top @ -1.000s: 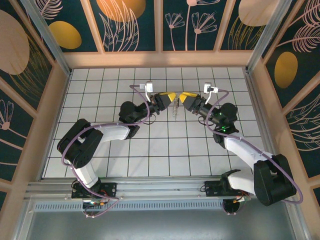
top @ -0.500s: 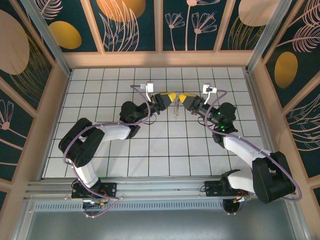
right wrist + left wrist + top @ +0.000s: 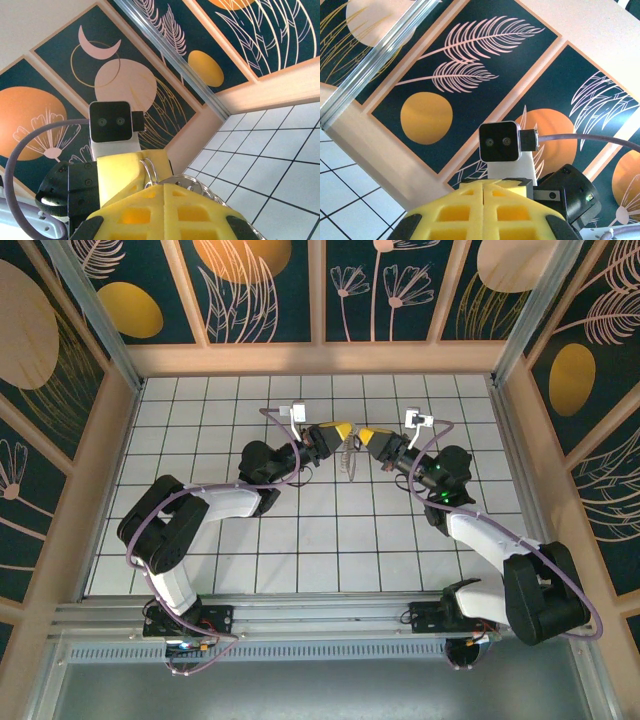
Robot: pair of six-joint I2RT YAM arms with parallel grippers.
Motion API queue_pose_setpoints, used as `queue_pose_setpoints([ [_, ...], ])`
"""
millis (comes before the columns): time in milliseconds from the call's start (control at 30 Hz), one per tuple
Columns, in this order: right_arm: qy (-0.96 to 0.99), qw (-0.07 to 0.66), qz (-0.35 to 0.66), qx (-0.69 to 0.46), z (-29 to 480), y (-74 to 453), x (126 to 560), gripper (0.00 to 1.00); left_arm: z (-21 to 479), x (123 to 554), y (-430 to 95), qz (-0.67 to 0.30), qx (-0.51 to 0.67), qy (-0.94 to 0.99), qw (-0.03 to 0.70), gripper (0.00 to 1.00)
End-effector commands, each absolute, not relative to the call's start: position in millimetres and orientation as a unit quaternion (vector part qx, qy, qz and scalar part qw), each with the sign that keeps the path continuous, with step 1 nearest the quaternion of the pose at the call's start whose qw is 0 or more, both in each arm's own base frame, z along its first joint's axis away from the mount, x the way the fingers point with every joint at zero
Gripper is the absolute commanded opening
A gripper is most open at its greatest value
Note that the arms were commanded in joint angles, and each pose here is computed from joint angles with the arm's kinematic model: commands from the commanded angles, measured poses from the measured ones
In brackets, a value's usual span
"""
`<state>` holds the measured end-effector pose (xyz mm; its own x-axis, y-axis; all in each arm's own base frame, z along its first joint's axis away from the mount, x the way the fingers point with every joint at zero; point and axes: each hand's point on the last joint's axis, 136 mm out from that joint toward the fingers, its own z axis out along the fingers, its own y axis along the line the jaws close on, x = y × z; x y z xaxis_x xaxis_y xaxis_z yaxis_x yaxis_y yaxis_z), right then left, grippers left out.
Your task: Put the keys on the keyring
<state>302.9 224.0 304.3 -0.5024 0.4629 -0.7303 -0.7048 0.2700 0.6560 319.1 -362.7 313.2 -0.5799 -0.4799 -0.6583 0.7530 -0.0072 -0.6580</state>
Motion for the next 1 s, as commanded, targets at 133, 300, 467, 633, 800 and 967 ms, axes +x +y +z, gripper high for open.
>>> queue_pose_setpoints([
  [133,0.625,0.477,0.605,-0.123,298.8,233.2,291.9,0.0,340.4,314.8,-359.4,-0.715,0.135,0.507,0.462,0.0],
  [300,0.63,0.468,0.606,-0.131,294.9,239.2,288.0,0.0,340.6,314.8,-359.5,-0.716,0.134,0.507,0.461,0.0],
  [467,0.637,0.461,0.603,-0.134,290.4,242.5,287.3,0.0,340.2,315.1,-359.6,-0.717,0.133,0.507,0.46,0.0],
  [633,0.646,0.449,0.602,-0.137,284.0,245.2,288.1,0.0,340.5,315.1,-359.8,-0.718,0.134,0.506,0.459,0.0],
  [800,0.659,0.443,0.592,-0.142,278.4,245.1,287.3,0.0,341.6,314.8,-359.0,-0.719,0.131,0.504,0.459,0.0],
  [967,0.67,0.443,0.58,-0.138,273.6,238.2,284.3,0.27,342.3,314.6,-358.4,-0.721,0.13,0.503,0.459,0.0],
])
